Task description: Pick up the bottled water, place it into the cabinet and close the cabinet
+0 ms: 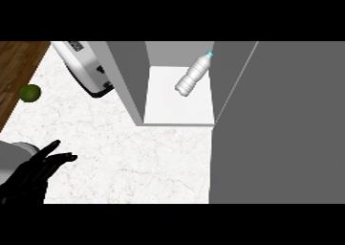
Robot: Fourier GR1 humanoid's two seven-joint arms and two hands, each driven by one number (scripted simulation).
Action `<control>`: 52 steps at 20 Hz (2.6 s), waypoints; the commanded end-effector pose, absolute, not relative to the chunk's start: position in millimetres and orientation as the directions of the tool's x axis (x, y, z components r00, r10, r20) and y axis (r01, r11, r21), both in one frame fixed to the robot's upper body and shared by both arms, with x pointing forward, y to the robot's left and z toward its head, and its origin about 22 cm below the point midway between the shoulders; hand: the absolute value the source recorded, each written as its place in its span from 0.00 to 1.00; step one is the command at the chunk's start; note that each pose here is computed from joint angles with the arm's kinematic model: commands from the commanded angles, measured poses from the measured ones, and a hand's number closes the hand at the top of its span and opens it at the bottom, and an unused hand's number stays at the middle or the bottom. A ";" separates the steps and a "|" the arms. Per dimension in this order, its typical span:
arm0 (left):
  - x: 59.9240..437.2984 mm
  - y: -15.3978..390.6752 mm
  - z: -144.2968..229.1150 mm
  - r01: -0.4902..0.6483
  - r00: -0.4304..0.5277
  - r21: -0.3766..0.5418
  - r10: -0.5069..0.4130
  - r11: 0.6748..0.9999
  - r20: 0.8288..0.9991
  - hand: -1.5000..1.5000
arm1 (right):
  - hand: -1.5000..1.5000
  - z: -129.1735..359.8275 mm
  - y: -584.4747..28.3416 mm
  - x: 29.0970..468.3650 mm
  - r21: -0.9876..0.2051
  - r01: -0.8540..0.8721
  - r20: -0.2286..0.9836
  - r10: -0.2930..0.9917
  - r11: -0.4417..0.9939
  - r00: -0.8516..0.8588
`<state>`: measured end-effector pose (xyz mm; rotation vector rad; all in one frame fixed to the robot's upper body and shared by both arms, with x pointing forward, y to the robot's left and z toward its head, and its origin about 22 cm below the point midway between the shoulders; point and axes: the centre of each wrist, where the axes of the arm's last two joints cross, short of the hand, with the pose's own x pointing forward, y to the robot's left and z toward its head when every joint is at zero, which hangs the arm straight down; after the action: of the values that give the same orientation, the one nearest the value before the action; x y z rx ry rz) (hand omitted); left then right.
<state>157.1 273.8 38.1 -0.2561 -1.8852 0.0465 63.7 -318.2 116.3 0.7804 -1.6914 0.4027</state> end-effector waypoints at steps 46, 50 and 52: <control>110.7 393.5 80.8 0.163 -0.269 -0.146 0.186 0.976 0.945 0.00 | 1.00 189.1 -102.4 173.6 0.060 -0.908 0.975 -0.218 0.415 -0.036; 112.0 406.3 87.2 0.183 -0.279 -0.136 0.184 0.974 0.942 0.00 | 1.00 195.2 -53.6 187.5 0.045 -0.954 0.998 -0.061 0.296 0.028; 103.6 410.5 84.2 0.193 -0.291 -0.137 0.190 0.972 0.938 0.00 | 1.00 210.9 -40.9 193.2 0.029 -0.976 0.998 -0.068 0.214 0.015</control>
<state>110.5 401.4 84.7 -0.2641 -1.8680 0.0054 190.1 -76.3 193.8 1.0603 -1.4135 0.8670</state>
